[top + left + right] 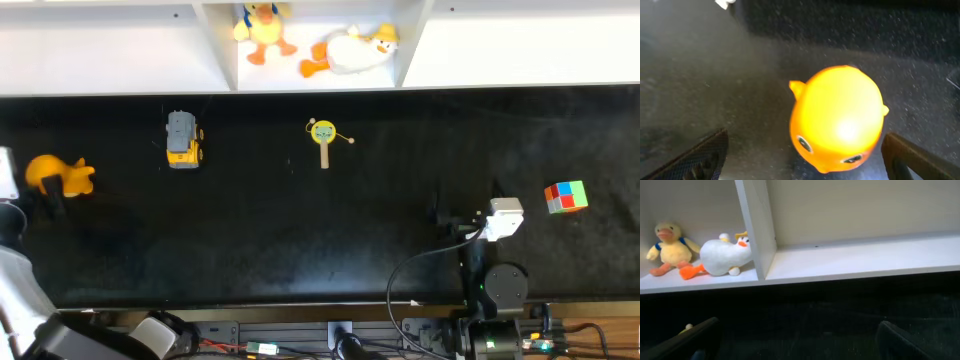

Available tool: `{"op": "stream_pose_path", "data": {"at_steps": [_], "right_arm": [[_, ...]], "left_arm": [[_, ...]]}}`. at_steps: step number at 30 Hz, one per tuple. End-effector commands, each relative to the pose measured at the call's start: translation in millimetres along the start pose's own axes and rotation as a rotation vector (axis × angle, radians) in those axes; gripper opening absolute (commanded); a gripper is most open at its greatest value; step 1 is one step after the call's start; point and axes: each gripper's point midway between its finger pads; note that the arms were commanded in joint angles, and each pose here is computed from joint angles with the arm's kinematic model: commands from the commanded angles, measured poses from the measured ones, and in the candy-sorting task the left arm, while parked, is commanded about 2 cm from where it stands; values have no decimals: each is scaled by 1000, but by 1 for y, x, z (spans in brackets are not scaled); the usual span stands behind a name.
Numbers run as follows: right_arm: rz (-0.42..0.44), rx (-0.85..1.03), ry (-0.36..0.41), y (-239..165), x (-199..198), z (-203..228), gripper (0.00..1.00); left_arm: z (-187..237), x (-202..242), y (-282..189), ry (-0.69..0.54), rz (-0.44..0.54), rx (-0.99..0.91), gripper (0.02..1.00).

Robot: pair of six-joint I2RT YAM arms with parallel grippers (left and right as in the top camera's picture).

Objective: Store Toys

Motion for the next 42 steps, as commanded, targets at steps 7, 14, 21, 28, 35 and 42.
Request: {"op": "stream_pose_path", "data": {"at_steps": [7,14,21,28,35,42], "right_arm": [[-10,0,-3,0,2,3,996],[-10,0,-3,0,2,3,996],[-10,0,-3,0,2,3,993],[-10,0,-3,0,2,3,996],[-10,0,-3,0,2,3,996],[-10,0,-3,0,2,3,996]], "left_arm": [[-3,-1,7,30,47,0,989],[-2,-4,10,37,68,2,923],[-2,-4,10,37,69,2,610],[-3,-7,10,36,89,-7,386],[-7,-11,5,40,103,-26,211],[-19,-19,-2,-5,142,-68,110]]}}
Point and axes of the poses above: each gripper's point midway between its finger pads, its own y axis out along the fingers, its own x axis along the line the jaws close on, z = x × y, and after that the axes turned 10 degrees about -y, right-handed
